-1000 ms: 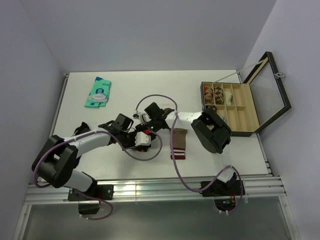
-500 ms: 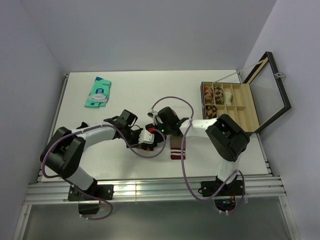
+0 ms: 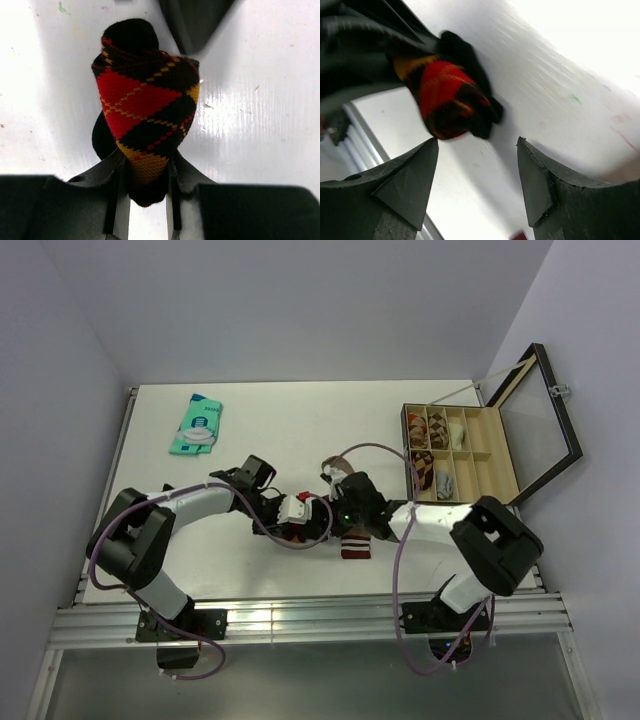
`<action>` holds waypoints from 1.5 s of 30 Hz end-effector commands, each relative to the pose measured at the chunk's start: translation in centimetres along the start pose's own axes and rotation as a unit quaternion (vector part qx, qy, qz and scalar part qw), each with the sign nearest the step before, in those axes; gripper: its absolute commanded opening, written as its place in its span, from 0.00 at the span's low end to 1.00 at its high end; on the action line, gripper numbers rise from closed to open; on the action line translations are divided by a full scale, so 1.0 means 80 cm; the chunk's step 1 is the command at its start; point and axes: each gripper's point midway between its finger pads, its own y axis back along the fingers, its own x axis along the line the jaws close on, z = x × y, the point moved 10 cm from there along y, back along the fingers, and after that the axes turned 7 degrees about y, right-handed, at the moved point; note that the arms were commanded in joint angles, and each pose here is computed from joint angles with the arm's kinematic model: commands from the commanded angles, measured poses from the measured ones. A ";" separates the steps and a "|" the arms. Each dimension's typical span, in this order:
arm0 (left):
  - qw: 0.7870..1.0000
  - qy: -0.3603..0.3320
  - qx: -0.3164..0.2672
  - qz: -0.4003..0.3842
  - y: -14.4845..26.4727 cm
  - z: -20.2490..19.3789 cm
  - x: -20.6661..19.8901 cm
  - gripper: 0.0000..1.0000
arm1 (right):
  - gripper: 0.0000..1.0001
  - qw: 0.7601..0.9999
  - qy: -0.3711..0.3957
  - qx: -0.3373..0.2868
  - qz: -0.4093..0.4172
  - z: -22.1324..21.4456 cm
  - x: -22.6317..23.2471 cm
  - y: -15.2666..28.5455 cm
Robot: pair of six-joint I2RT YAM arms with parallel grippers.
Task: Roll the socks
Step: Roll the sock at the center of the board.
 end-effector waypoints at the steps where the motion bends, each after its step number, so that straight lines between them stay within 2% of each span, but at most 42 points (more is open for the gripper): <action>1: 0.993 0.059 0.080 -0.064 -0.002 -0.038 -0.030 0.00 | 0.71 0.996 0.001 -0.075 -0.046 0.004 -0.007 0.018; 3: 0.992 0.062 0.083 -0.068 -0.001 -0.038 -0.031 0.00 | 0.72 0.994 -0.005 -0.102 -0.046 -0.009 -0.005 0.033; 5: 0.992 0.061 0.083 -0.071 -0.002 -0.038 -0.031 0.00 | 0.72 0.985 -0.002 -0.163 -0.055 -0.003 -0.001 0.051; 6: 0.992 0.062 0.084 -0.072 -0.001 -0.038 -0.031 0.00 | 0.72 0.984 -0.004 -0.168 -0.062 -0.018 -0.005 0.056; 10: 0.991 0.065 0.082 -0.081 -0.001 -0.034 -0.028 0.00 | 0.72 0.961 0.016 -0.262 -0.091 -0.027 0.002 0.078; 11: 0.990 0.066 0.086 -0.085 -0.001 -0.035 -0.030 0.00 | 0.72 0.948 0.028 -0.291 -0.126 -0.027 0.002 0.082; 13: 0.990 0.069 0.087 -0.088 -0.001 -0.034 -0.028 0.00 | 0.73 0.943 0.065 -0.306 -0.110 -0.041 0.030 0.085; 14: 0.990 0.070 0.087 -0.090 -0.002 -0.034 -0.028 0.00 | 0.73 0.938 0.070 -0.314 -0.129 -0.042 0.034 0.086; 21: 0.987 0.079 0.093 -0.109 -0.003 -0.033 -0.027 0.00 | 0.72 0.931 0.180 -0.274 -0.159 -0.049 0.095 0.068; 22: 0.986 0.078 0.093 -0.110 -0.003 -0.032 -0.026 0.00 | 0.72 0.931 0.202 -0.244 -0.180 -0.057 0.091 0.056; 26: 0.984 0.082 0.098 -0.121 -0.004 -0.032 -0.025 0.00 | 0.72 0.916 0.273 -0.207 -0.208 -0.052 0.110 0.035; 37: 0.976 0.090 0.106 -0.165 -0.008 -0.031 -0.024 0.00 | 0.73 0.881 0.382 -0.143 -0.239 -0.033 0.140 -0.004; 45: 0.970 0.094 0.111 -0.197 -0.009 -0.035 -0.025 0.00 | 0.73 0.876 0.420 -0.105 -0.211 -0.026 0.140 -0.015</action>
